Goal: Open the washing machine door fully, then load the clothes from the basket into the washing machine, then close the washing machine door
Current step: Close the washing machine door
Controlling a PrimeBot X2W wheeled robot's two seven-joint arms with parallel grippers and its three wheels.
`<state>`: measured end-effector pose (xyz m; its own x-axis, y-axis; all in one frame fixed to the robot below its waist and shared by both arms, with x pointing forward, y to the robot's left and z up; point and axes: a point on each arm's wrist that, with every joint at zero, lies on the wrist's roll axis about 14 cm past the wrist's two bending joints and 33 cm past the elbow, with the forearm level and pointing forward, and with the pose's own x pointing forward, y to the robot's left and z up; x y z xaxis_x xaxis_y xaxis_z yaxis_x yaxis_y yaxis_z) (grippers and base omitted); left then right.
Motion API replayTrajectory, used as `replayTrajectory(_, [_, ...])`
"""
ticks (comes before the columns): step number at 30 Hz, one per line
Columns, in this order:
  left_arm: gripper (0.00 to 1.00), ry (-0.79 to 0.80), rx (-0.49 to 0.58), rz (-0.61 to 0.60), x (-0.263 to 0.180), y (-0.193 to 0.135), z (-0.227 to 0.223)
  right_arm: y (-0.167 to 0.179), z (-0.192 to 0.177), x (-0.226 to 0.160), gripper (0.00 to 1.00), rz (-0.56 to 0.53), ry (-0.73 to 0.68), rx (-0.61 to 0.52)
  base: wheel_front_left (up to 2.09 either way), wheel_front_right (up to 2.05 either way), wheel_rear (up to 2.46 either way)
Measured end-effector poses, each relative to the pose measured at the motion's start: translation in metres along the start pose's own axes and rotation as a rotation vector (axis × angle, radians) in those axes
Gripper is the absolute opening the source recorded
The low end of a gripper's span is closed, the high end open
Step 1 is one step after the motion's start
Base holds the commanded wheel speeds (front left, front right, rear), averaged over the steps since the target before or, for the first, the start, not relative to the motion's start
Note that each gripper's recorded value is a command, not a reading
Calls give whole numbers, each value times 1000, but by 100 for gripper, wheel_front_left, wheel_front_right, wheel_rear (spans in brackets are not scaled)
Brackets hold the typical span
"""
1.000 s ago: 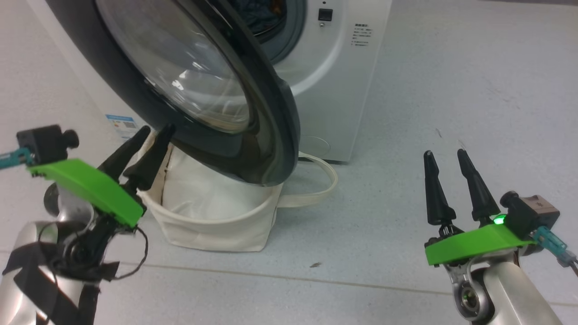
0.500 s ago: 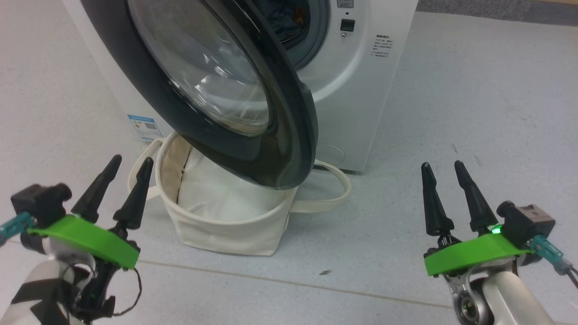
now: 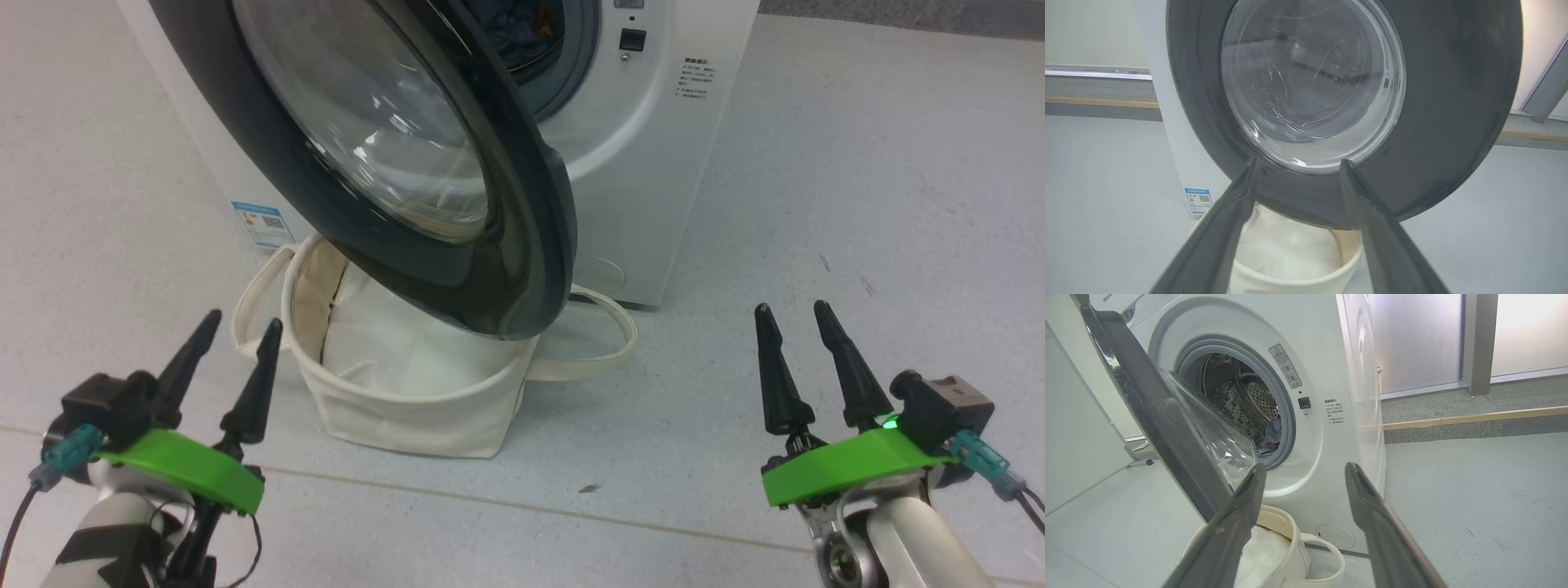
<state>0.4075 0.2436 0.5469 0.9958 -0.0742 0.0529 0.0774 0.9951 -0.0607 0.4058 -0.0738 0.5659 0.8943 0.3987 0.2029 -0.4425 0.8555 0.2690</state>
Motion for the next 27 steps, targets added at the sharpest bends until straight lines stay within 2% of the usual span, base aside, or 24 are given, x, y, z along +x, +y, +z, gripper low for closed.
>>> replayTrajectory(23, [100,-55,-13,44,-9,3,12,7,5,-4,100,21,-5,-2,0,0,0])
replayTrajectory(25, [100,-57,-13,45,-11,3,13,9,6,-4,2,27,-6,2,0,0,0])
replayTrajectory(27, [100,-58,-16,49,-13,4,13,14,4,-4,0,42,1,3,0,0,0])
